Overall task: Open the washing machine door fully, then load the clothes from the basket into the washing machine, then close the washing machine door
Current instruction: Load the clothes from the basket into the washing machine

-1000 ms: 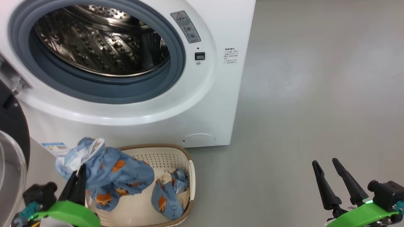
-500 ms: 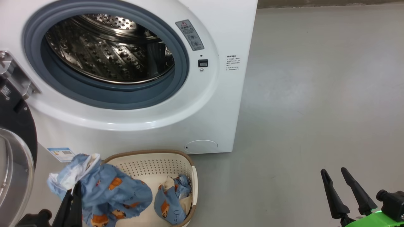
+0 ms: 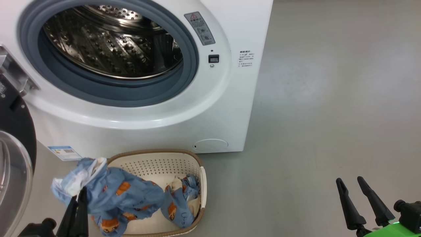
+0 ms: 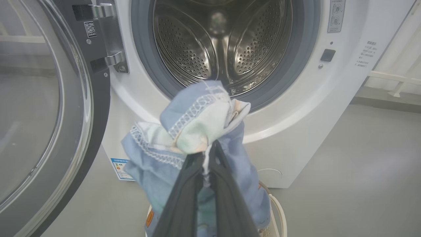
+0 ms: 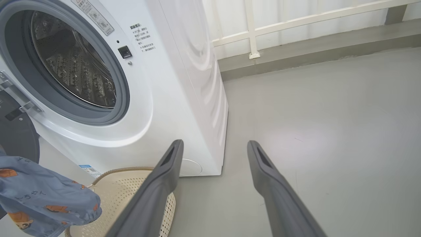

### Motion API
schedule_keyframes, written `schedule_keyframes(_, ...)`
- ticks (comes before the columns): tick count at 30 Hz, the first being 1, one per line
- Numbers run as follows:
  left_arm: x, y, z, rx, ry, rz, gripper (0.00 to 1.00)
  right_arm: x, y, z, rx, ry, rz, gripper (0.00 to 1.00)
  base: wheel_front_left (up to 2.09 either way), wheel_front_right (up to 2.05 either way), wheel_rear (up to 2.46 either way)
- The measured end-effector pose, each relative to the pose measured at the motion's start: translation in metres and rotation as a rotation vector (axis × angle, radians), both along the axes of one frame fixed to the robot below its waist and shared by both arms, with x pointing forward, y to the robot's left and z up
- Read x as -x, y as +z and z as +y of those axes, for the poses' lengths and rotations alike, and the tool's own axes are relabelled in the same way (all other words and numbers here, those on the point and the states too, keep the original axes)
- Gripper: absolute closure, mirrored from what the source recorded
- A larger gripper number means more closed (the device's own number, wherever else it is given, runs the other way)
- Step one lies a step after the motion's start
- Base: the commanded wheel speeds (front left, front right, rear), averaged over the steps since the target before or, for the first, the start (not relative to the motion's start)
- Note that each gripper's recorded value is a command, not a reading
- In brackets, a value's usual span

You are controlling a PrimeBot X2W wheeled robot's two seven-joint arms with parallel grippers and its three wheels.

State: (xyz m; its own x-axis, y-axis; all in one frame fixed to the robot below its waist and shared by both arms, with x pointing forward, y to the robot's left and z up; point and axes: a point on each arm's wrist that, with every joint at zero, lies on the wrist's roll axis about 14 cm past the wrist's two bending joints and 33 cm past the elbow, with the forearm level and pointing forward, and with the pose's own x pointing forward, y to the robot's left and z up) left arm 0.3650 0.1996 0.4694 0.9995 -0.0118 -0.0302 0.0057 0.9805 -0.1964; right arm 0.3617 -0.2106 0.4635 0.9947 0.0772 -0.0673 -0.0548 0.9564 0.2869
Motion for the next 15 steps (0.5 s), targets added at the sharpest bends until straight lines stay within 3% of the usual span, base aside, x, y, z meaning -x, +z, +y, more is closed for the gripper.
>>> schedule_keyframes(7, -0.021, 0.008, -0.009, 0.009, -0.027, -0.032, 1.00, -0.006, -0.006, 0.002, 0.004, 0.003, 0.015, 0.00, 0.00, 0.00, 0.00)
schedule_keyframes(15, -0.073, 0.038, -0.020, 0.005, -0.073, -0.137, 1.00, -0.020, -0.015, 0.006, 0.010, 0.007, 0.034, 0.00, 0.00, 0.00, 0.00)
